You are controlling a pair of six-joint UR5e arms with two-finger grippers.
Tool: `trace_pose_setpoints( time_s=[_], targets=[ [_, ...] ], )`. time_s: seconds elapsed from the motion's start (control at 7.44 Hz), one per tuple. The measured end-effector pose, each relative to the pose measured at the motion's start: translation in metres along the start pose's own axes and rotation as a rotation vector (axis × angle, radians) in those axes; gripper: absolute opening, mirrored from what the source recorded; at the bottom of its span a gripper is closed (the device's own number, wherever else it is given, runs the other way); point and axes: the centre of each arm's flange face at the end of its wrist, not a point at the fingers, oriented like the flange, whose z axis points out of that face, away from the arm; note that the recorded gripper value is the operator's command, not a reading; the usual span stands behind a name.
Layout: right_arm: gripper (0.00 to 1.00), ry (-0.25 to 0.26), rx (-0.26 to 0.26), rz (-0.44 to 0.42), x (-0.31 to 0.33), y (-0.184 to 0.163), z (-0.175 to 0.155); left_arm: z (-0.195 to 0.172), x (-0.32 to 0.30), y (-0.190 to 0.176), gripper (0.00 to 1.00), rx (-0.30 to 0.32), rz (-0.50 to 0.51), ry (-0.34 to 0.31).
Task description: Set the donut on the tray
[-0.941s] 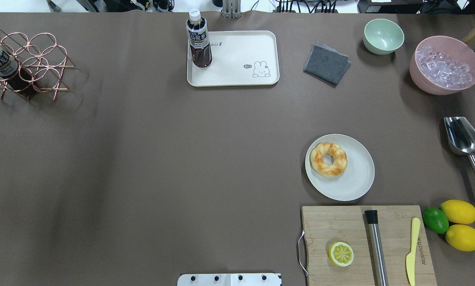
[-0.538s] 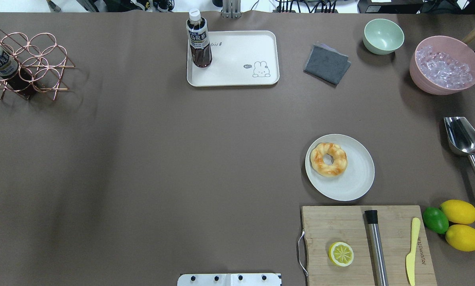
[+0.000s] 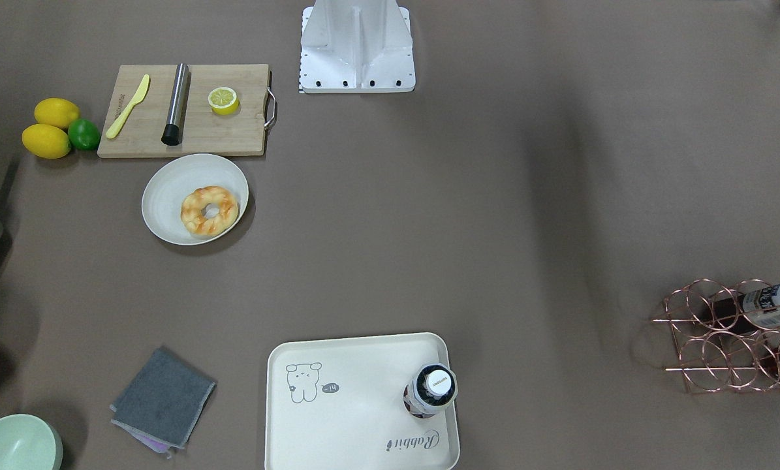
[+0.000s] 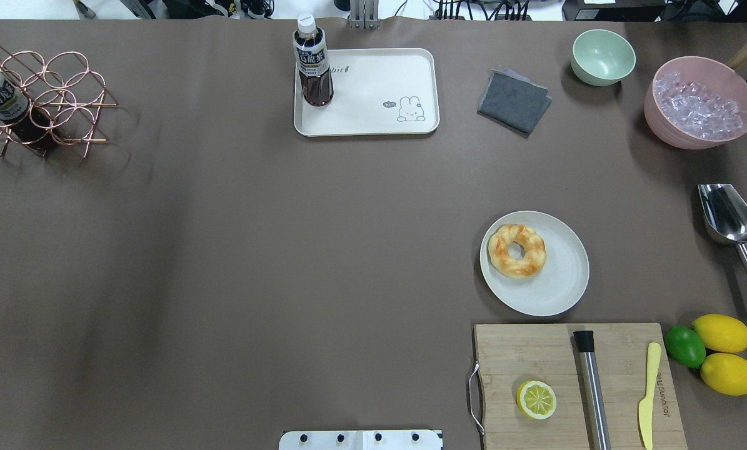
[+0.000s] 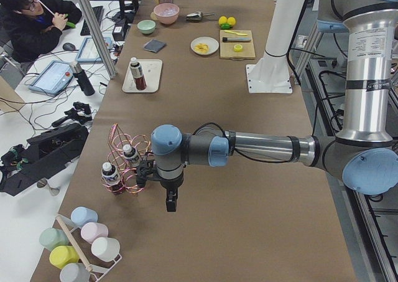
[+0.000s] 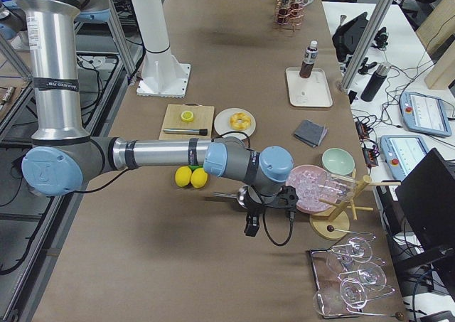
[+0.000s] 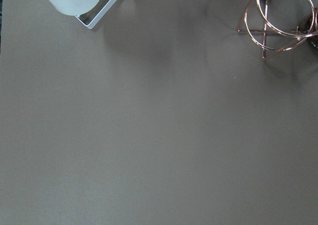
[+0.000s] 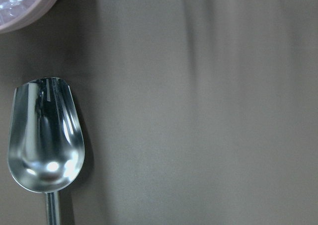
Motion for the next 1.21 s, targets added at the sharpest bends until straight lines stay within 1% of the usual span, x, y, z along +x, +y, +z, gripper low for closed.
trace_pose_setpoints(
  time_s=[0.94, 1.21],
  targets=[
    [1.00, 0.001, 0.011, -0.006, -0.0038, -0.0031, -0.0048, 0.0037, -0.0029, 0.0020, 0.98, -0.008, -0.005, 0.000],
    [1.00, -0.006, 0.025, -0.017, -0.0043, -0.0050, -0.0046, 0.0049, -0.0039, 0.0031, 0.98, -0.010, -0.007, -0.001]
  ],
)
